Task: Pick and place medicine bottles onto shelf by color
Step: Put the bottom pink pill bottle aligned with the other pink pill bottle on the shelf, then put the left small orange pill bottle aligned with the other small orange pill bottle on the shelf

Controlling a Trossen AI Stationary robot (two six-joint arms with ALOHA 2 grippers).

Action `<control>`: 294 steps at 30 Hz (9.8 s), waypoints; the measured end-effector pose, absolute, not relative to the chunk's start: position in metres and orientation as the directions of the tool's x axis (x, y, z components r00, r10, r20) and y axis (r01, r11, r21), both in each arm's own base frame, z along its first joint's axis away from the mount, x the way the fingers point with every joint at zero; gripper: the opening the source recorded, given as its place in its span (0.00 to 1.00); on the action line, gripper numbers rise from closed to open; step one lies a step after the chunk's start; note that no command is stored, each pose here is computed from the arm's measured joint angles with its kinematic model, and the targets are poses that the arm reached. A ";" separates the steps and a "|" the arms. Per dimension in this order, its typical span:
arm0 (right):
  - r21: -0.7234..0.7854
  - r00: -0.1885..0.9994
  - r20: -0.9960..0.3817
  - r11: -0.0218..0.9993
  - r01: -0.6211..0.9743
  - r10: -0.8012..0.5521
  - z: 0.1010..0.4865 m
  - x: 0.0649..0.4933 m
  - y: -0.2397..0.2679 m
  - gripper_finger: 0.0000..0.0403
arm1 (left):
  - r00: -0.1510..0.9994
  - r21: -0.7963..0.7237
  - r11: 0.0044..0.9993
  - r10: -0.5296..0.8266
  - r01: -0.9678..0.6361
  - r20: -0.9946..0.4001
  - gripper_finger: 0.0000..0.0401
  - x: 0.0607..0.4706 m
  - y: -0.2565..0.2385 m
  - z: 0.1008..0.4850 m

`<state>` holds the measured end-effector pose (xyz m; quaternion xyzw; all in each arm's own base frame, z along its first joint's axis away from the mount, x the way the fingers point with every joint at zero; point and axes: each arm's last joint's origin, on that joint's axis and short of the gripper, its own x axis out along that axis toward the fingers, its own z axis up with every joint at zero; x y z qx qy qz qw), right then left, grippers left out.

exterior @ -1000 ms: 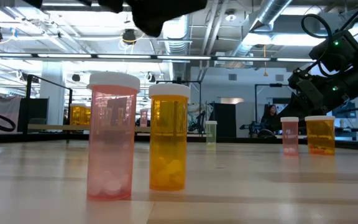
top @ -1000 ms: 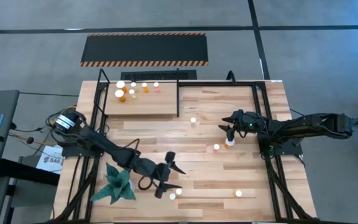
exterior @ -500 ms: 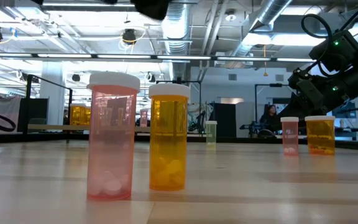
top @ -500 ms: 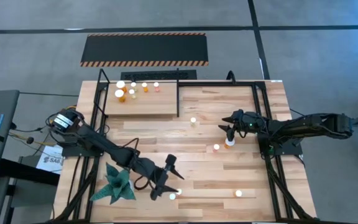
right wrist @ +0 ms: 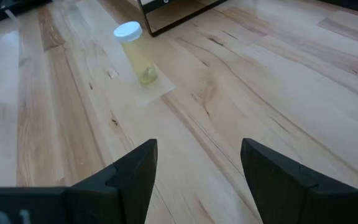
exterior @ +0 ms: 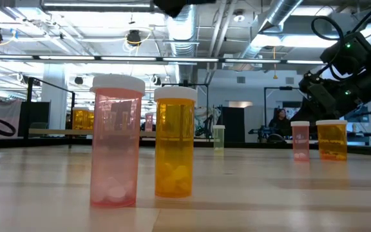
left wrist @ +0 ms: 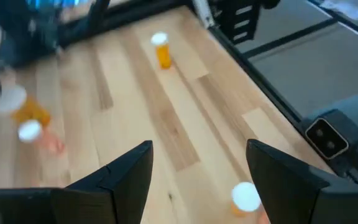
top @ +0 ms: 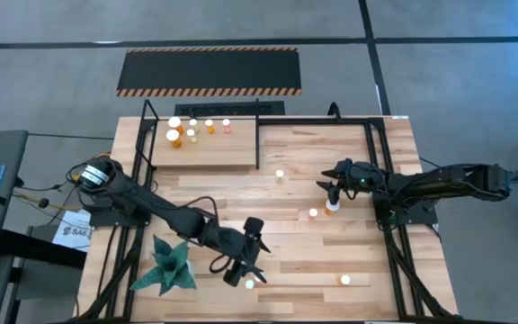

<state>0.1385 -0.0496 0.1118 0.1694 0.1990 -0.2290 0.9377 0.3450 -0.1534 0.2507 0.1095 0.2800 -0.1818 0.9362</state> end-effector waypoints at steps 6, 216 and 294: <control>0.222 0.807 -0.468 0.836 0.501 -0.359 0.110 0.138 -0.049 0.63 | 0.737 0.010 0.973 -0.167 0.230 -0.655 0.61 0.339 -0.174 0.223; 0.207 0.773 -0.530 0.831 0.516 -0.348 0.104 0.134 -0.048 0.63 | 0.445 -0.001 0.578 0.627 -0.816 -0.639 0.25 0.263 0.166 0.173; 0.207 0.774 -0.530 0.831 0.516 -0.348 0.104 0.134 -0.048 0.63 | 0.930 0.107 0.977 -0.141 0.187 -0.339 0.46 0.268 -0.123 0.209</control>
